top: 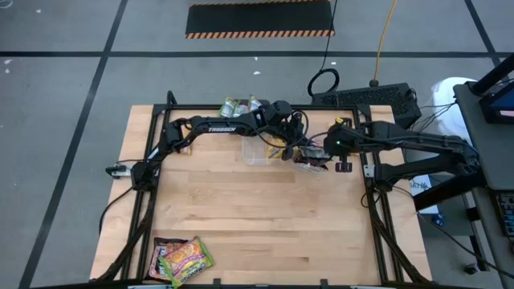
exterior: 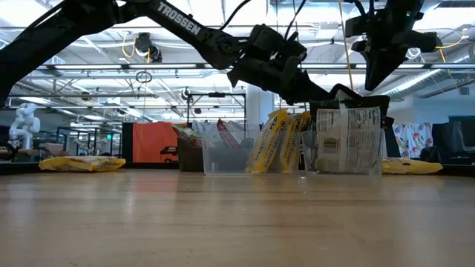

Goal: Sort Maruchan noodles
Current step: Put the black noodle pack into the right transparent bin

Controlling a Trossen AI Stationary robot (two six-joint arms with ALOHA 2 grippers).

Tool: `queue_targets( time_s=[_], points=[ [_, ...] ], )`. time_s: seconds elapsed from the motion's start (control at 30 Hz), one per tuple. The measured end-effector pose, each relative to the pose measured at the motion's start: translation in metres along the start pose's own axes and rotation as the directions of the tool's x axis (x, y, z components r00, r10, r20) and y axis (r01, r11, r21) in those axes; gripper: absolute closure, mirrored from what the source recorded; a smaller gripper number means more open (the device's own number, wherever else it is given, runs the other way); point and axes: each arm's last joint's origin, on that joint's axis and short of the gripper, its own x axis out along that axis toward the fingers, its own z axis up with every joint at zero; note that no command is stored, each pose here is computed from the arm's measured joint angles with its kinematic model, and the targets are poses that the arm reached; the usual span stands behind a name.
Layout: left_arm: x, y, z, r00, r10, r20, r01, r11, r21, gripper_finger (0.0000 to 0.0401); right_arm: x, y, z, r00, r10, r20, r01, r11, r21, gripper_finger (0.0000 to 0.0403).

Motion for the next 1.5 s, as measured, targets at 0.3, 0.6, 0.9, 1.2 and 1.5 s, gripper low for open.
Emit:
queue_targets(
  time_s=[0.3,0.6,0.9,1.2,1.5],
  points=[
    [0.0,0.0,0.0,1.0,-0.001,0.0,0.001,1.0,0.0,0.04,0.021,0.009,-0.009,0.998,0.014,-0.054,-0.019,0.995,-0.095,0.0318],
    [0.0,0.0,0.0,1.0,-0.001,0.0,0.001,1.0,-0.002,0.0401,0.038,0.012,-0.013,0.993,-0.092,-0.081,0.078,0.984,-0.162,0.0298],
    [0.0,0.0,0.0,1.0,-0.002,-0.001,0.002,1.0,-0.003,0.0401,0.046,0.014,-0.018,0.981,-0.156,-0.112,0.132,0.972,-0.196,0.03],
    [0.0,-0.001,0.0,1.0,-0.018,0.002,0.018,1.0,-0.012,0.0401,0.046,0.014,-0.016,0.985,-0.146,-0.091,0.128,0.975,-0.18,0.03],
    [0.0,-0.001,0.0,1.0,-0.027,0.005,0.027,1.0,-0.016,0.0401,0.046,0.016,-0.016,0.994,-0.085,-0.074,0.073,0.985,-0.156,0.0338]
  ],
)
